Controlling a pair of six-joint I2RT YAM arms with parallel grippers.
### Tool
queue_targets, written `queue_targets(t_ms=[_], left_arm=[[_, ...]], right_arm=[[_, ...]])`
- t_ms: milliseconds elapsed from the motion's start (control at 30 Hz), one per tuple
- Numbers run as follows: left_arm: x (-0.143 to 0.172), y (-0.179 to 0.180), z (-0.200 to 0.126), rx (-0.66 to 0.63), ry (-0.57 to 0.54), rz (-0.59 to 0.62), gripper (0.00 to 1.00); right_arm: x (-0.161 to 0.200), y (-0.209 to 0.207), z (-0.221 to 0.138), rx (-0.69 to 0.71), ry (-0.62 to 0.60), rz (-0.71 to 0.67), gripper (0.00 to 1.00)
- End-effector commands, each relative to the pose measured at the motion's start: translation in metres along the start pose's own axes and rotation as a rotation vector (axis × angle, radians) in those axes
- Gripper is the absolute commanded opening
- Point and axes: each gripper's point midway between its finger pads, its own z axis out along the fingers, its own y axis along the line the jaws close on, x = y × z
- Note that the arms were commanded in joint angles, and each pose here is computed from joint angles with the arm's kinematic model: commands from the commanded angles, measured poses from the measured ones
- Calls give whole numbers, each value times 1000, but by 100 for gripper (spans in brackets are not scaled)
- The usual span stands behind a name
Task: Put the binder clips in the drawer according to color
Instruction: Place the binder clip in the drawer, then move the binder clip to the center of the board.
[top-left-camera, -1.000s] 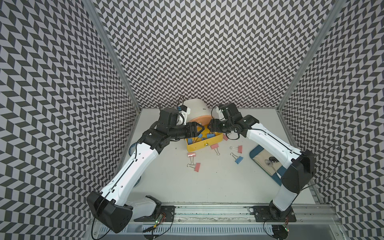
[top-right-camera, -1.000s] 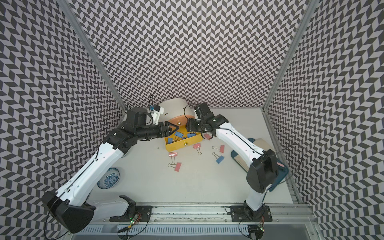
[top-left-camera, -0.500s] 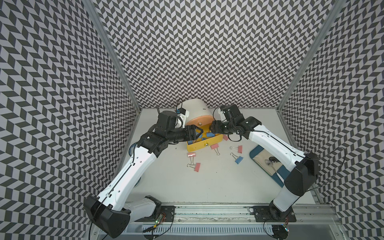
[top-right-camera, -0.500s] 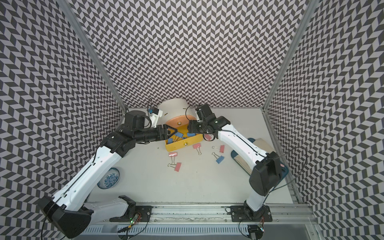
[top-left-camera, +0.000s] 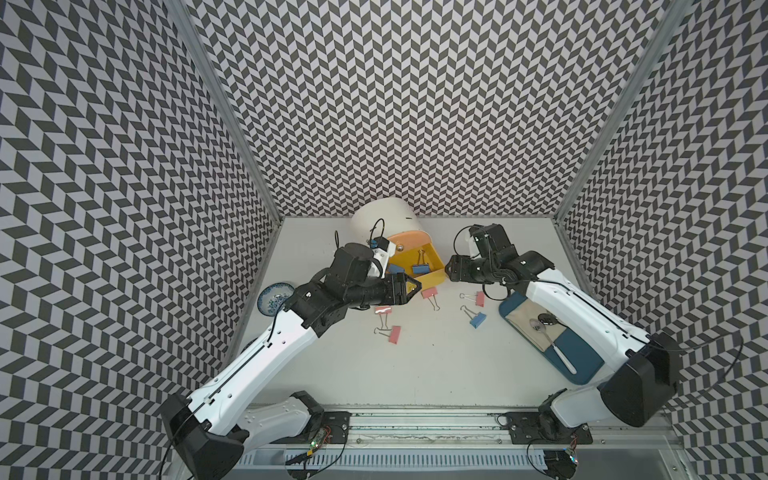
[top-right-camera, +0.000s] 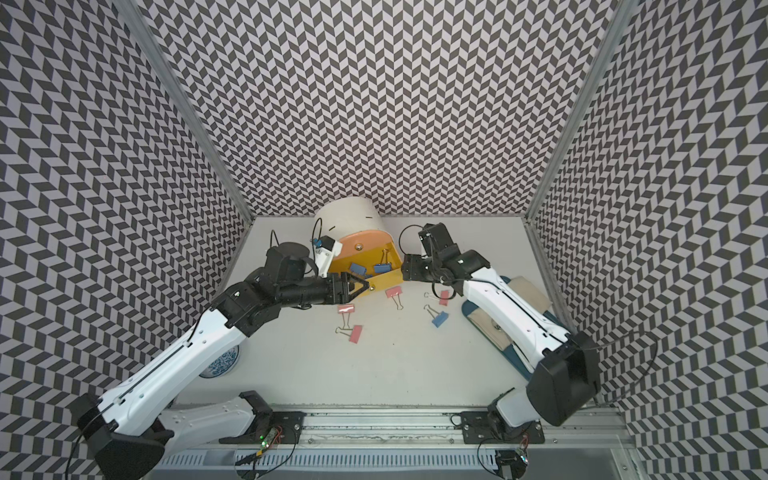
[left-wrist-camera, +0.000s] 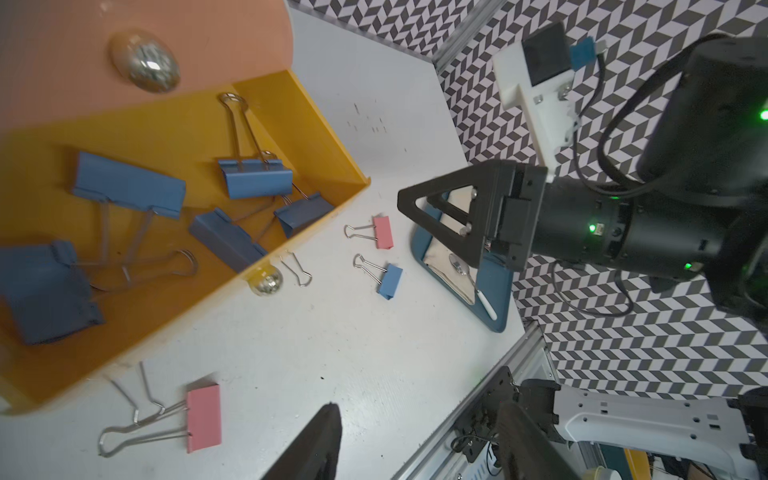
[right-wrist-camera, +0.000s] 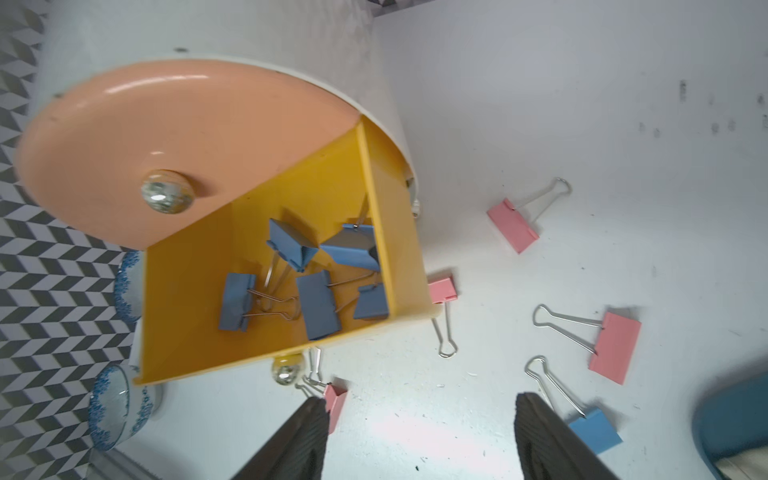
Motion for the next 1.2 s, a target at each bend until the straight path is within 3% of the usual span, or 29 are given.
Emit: queue_targets(t_ms=[0, 233, 367, 767, 1167], left_arm=[[2, -5, -4, 10, -65, -32, 63], [49, -11, 5, 4, -18, -45, 62], [69, -10, 6, -4, 5, -55, 62], [69, -9, -8, -15, -16, -57, 63], [71, -8, -10, -22, -8, -55, 63]], right_arm=[[2, -21, -1, 11, -22, 18, 75], [35, -68, 25, 86, 73, 58, 72], [50, -90, 41, 140, 104, 75, 64], [79, -122, 80, 217, 189, 93, 46], [92, -133, 101, 240, 234, 91, 39]])
